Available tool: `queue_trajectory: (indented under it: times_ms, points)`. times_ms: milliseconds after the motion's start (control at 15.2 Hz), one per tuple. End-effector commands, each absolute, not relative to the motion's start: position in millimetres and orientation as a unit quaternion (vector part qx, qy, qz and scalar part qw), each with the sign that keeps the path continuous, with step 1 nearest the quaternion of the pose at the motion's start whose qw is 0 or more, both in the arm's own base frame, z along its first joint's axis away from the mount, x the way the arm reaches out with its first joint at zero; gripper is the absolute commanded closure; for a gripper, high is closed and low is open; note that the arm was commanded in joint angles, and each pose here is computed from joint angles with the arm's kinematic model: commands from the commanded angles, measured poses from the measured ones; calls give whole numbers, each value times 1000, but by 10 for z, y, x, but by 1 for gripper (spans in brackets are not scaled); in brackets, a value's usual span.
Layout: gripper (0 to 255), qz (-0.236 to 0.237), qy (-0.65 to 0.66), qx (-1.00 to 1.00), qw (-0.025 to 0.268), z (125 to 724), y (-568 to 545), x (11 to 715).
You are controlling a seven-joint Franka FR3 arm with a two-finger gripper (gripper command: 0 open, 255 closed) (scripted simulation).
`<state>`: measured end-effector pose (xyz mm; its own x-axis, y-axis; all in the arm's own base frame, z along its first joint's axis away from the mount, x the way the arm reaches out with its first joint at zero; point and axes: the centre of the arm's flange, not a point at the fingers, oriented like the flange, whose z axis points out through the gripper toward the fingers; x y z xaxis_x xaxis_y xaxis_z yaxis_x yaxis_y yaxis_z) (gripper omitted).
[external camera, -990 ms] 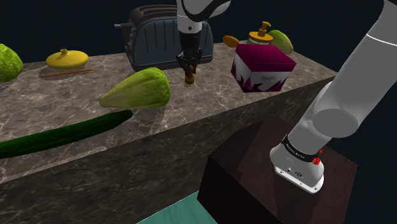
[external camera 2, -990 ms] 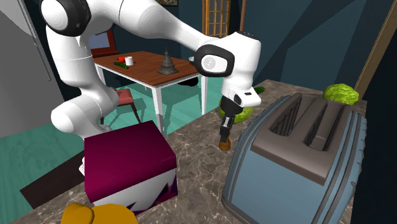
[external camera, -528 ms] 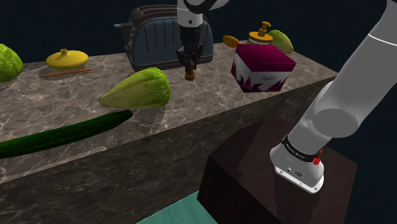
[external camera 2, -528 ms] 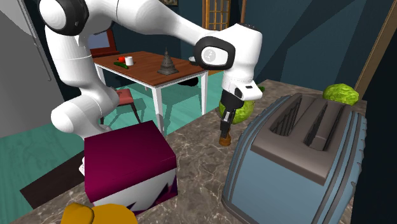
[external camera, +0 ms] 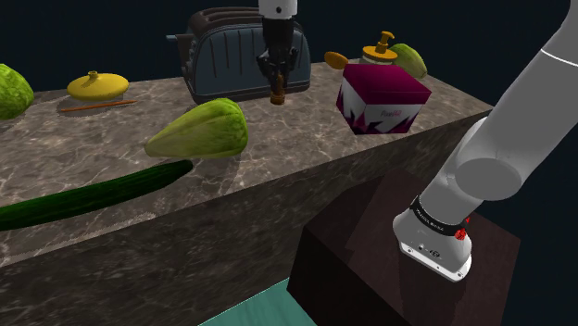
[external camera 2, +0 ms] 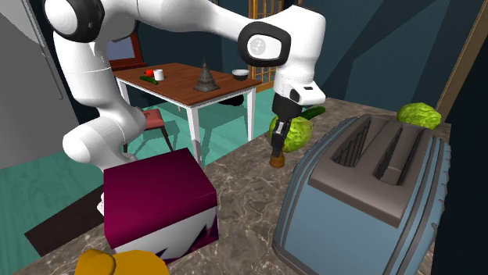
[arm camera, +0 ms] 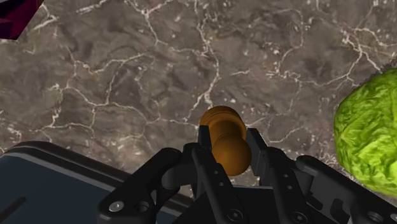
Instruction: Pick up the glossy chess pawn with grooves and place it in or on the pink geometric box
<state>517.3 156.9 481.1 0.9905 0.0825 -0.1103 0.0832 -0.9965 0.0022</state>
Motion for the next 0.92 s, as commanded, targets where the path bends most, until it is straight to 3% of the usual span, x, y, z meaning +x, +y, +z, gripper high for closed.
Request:
queue_trajectory:
  times_ms: [0,858]
  points:
    - [255,-55,41,998,3,4923,1567,5182]
    - [255,-55,41,998,3,5609,1567,5182]
